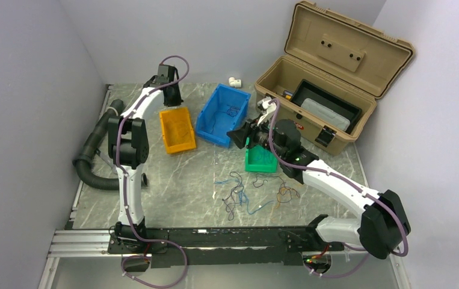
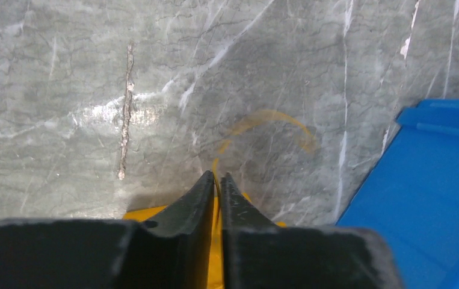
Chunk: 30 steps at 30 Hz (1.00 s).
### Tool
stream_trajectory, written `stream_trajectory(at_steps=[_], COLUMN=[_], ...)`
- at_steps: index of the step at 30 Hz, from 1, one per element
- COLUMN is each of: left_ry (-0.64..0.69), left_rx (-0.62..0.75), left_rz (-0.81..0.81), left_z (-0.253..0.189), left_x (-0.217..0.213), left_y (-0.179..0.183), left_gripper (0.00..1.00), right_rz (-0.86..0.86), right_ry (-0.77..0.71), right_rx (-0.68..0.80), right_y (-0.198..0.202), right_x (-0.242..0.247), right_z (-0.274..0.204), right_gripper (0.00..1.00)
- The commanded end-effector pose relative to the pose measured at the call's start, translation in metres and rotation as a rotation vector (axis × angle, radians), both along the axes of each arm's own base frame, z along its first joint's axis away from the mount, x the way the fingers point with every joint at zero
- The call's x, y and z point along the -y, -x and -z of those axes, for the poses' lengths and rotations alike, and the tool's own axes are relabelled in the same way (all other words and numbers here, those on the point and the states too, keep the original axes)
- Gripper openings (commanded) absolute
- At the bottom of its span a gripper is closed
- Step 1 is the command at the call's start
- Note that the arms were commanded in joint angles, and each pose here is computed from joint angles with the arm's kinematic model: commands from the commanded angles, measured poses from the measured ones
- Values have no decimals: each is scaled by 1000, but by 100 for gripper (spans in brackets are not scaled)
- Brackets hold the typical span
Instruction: Untangle the cables
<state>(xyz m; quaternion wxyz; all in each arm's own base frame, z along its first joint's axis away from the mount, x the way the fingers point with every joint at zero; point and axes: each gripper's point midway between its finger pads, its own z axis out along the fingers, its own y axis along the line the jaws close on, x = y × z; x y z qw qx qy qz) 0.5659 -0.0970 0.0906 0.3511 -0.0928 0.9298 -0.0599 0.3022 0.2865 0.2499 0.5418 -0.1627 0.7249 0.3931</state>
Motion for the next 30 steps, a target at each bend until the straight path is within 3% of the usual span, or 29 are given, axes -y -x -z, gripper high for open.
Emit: stream_trajectory(at_steps=[1,2,10,18,30], left_ry=[25,23,-7,6,-103], left_rx=[42,44,144,256,127], left_rz=[15,17,-2,-7,-28], left_z=[-18,-20,-68,-118,-92], left_x=[4,4,-6,-11,-30], left_y=[-7,-7,-2,25,84], left_gripper=[4,0,0,0,0], right_rz=[29,37,66,59,46], right_ry=[-9,-6,-19,-27,-45], right_rx=[54,52,66,66,62], right_y=[-2,-3,-1,2,6], right_x=[7,8,17,17,17], right_z=[-14,-14,-20,-22,-24], right_gripper=[54,54,53,53,53])
